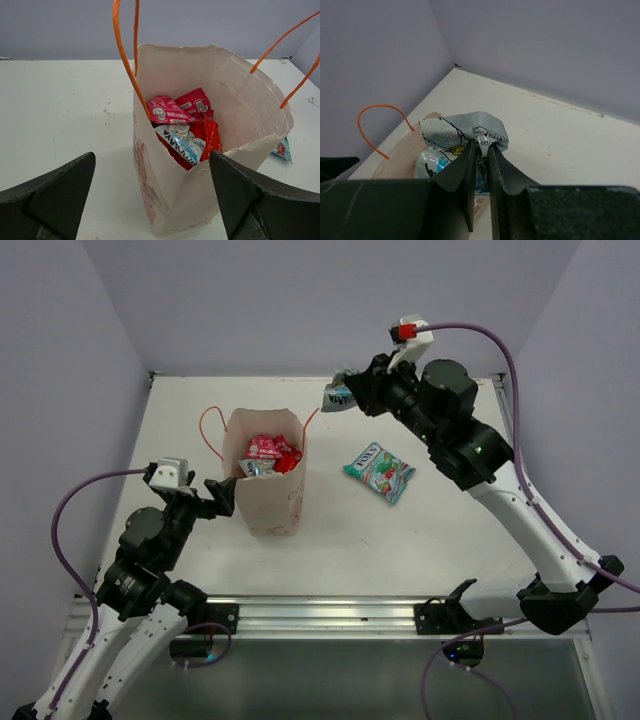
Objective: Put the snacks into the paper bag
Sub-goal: Place the snack in the paper bag.
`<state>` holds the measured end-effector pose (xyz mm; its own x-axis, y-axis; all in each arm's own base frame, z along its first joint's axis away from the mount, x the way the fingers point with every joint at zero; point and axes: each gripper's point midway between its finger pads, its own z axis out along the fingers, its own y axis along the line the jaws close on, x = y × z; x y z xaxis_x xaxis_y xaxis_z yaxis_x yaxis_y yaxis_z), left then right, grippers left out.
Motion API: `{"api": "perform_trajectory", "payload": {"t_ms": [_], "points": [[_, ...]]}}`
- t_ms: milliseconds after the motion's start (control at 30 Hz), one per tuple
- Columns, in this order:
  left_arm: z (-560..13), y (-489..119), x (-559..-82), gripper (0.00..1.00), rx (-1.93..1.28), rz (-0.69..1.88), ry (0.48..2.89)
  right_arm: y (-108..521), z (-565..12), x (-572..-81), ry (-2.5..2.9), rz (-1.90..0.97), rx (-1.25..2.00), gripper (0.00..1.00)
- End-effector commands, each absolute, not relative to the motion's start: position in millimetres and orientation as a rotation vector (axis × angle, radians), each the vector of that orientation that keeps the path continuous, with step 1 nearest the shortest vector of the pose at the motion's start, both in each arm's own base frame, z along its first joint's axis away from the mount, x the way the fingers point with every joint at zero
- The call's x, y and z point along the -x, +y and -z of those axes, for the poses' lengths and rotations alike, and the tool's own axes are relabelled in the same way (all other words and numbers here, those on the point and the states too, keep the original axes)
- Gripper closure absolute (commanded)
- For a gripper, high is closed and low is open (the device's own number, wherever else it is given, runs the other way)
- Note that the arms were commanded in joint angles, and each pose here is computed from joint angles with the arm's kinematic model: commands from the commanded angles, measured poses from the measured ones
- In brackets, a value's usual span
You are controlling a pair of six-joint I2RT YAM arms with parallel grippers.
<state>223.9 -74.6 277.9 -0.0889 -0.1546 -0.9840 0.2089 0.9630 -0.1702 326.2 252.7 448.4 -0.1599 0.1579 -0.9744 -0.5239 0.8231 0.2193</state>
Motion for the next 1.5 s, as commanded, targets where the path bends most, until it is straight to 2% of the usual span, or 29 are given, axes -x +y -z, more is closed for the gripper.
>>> {"api": "perform_trajectory", "payload": {"t_ms": [0,233,667,967,1300,1467], "points": [[-285.9,-78.1,-227.4,0.0,-0.064,0.308,1.597,286.0,-482.9,-311.0,1.512,-0.681,0.394,1.0],[-284.8,-77.3,-227.7,0.0,-0.062,0.303,1.602,336.8,-472.8,-298.9,1.512,-0.715,0.52,1.0],[-286.1,-76.8,-226.8,0.0,-0.061,0.303,1.596,421.9,-376.8,-283.6,1.667,-0.679,0.837,1.0],[-286.1,-77.9,-226.5,0.0,-0.065,0.309,1.596,425.8,-309.4,-288.1,1.796,-0.6,0.927,1.0],[-286.8,-77.3,-226.1,0.0,-0.064,0.308,1.593,401.1,-286.1,-306.9,1.891,-0.399,0.858,1.0],[-286.8,-77.6,-226.0,0.0,-0.066,0.309,1.593,388.1,-275.7,-306.2,1.937,-0.356,0.82,0.87]]}}
